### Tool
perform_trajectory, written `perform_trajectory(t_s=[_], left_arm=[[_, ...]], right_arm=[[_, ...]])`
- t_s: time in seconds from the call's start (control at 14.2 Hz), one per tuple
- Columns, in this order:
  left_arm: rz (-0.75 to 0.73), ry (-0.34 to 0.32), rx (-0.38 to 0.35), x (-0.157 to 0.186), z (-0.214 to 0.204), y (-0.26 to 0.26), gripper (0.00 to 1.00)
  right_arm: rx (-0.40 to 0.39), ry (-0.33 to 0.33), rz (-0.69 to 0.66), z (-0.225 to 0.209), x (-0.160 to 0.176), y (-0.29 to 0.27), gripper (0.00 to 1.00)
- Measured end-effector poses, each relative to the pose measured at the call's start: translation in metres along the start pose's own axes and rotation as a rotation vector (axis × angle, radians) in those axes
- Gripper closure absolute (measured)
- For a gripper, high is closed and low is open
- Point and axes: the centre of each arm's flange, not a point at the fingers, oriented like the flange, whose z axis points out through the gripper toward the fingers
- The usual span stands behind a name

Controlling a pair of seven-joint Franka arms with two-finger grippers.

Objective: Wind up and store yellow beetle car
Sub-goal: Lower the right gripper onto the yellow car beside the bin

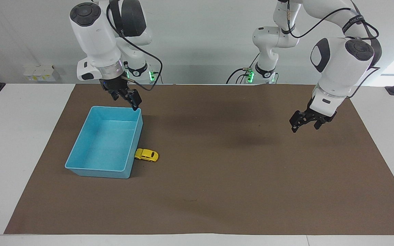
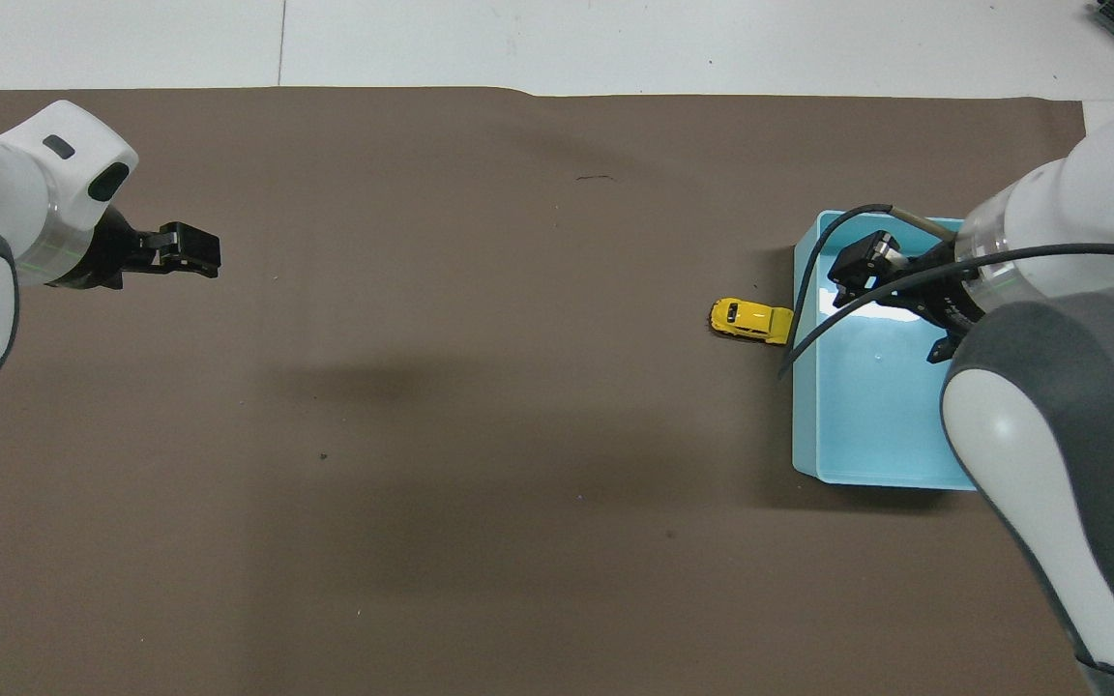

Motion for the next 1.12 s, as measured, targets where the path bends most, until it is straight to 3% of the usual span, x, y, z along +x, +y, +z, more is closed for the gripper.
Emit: perform_trajectory(t_s=[0.21,0.7,1.12], left_arm=[[0.052,-0.008,0.002,-0.007,-0.014,-0.007,0.00],[0.065,-0.003,0.002,-0.033,-0.064,-0.007,0.00],[0.065,0.016,0.001,-0.059,-0.107,-0.009,0.00]], right_arm=[[0.048,-0.047,0.236,0.006,-0.003,-0.009,0.00],[0.056,-0.064,0.578,0.050,-0.014,-0.043,0.00],[0.078,-0.016,0.766,0.093,-0.010,-0.051,0.00]])
